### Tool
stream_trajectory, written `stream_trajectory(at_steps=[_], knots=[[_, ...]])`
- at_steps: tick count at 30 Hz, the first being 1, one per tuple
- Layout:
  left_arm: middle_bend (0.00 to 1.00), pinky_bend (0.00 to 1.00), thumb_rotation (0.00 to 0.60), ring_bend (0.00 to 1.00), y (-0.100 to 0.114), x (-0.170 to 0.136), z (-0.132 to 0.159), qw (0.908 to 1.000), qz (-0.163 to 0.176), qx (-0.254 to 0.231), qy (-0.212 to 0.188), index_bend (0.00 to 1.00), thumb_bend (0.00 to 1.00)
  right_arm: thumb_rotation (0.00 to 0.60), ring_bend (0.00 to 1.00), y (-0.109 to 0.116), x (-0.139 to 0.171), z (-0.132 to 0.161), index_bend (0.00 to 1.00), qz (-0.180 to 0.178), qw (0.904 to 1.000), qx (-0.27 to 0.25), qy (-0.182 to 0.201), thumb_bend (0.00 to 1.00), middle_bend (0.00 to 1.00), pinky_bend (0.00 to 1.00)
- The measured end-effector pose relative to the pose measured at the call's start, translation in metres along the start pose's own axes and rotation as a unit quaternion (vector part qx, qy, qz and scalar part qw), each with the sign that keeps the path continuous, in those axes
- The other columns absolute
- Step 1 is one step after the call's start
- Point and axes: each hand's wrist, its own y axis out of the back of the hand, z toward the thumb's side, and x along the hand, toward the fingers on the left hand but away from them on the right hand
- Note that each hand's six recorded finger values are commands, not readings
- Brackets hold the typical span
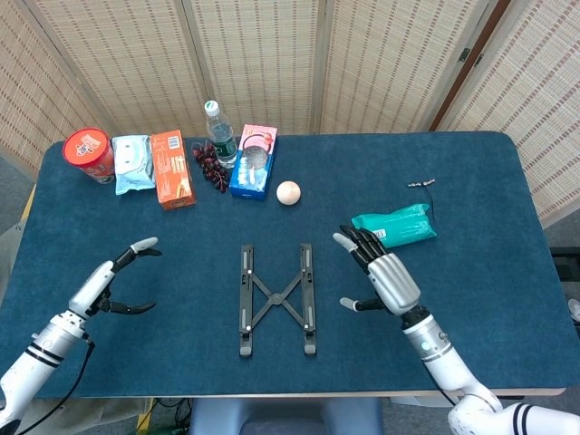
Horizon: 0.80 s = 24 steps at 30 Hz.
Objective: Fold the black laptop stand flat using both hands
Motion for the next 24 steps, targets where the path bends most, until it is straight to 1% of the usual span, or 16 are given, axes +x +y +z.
stream_trajectory(at_steps=[1,3,4,6,7,10,13,16,19,24], knots=[[0.21,0.12,0.6,0.16,-0.001,0.004,-0.002,0.9993,-0.002,0.036,0.001,0.09,0.15,0.6,0.0,0.002,0.003,0.001,0.0,0.001,0.9996,0.025,0.009,0.0,0.0,0.0],[0.21,0.11,0.6,0.16,-0.002,0.01,-0.003,0.9959,-0.004,0.09,0.001,0.09,0.15,0.6,0.0,0.005,0.006,0.003,0.0,0.002,0.9976,0.065,0.024,0.0,0.0,0.0],[0.2,0.11,0.6,0.15,-0.004,0.015,-0.005,0.9921,-0.006,0.125,0.001,0.09,0.15,0.6,0.0,0.006,0.009,0.004,0.0,0.002,0.9955,0.089,0.031,0.0,0.0,0.0],[0.18,0.09,0.6,0.14,-0.009,0.023,-0.006,0.9848,-0.01,0.174,0.001,0.07,0.15,0.6,0.0,0.007,0.013,0.005,0.0,0.003,0.9919,0.121,0.038,0.0,0.0,0.0],[0.17,0.08,0.6,0.13,-0.012,0.029,-0.007,0.979,-0.014,0.203,0.001,0.05,0.15,0.6,0.0,0.006,0.015,0.005,0.0,0.003,0.9895,0.139,0.041,0.0,0.0,0.0],[0.14,0.05,0.6,0.12,-0.025,0.044,-0.008,0.9648,-0.023,0.262,0.002,0.01,0.15,0.6,0.0,0.003,0.019,0.005,0.0,0.007,0.9837,0.176,0.039,0.0,0.0,0.0],[0.11,0.04,0.6,0.09,-0.038,0.058,-0.009,0.9532,-0.026,0.301,0.007,0.0,0.15,0.6,0.0,-0.004,0.023,0.003,0.0,0.011,0.9785,0.205,0.022,0.0,0.0,0.0],[0.09,0.02,0.6,0.07,-0.05,0.07,-0.011,0.9462,-0.023,0.322,0.019,0.0,0.15,0.6,0.0,-0.015,0.026,0.0,0.0,0.023,0.9741,0.225,-0.005,0.0,0.0,0.0],[0.09,0.02,0.6,0.06,-0.066,0.082,-0.011,0.9458,-0.02,0.323,0.032,0.0,0.15,0.6,0.0,-0.031,0.027,-0.002,0.0,0.038,0.9721,0.229,-0.035,0.0,0.0,0.0],[0.07,0.01,0.6,0.05,-0.086,0.096,-0.009,0.9461,-0.016,0.321,0.039,0.0,0.15,0.6,0.0,-0.051,0.023,0.003,0.0,0.053,0.9704,0.229,-0.056,0.0,0.0,0.0]])
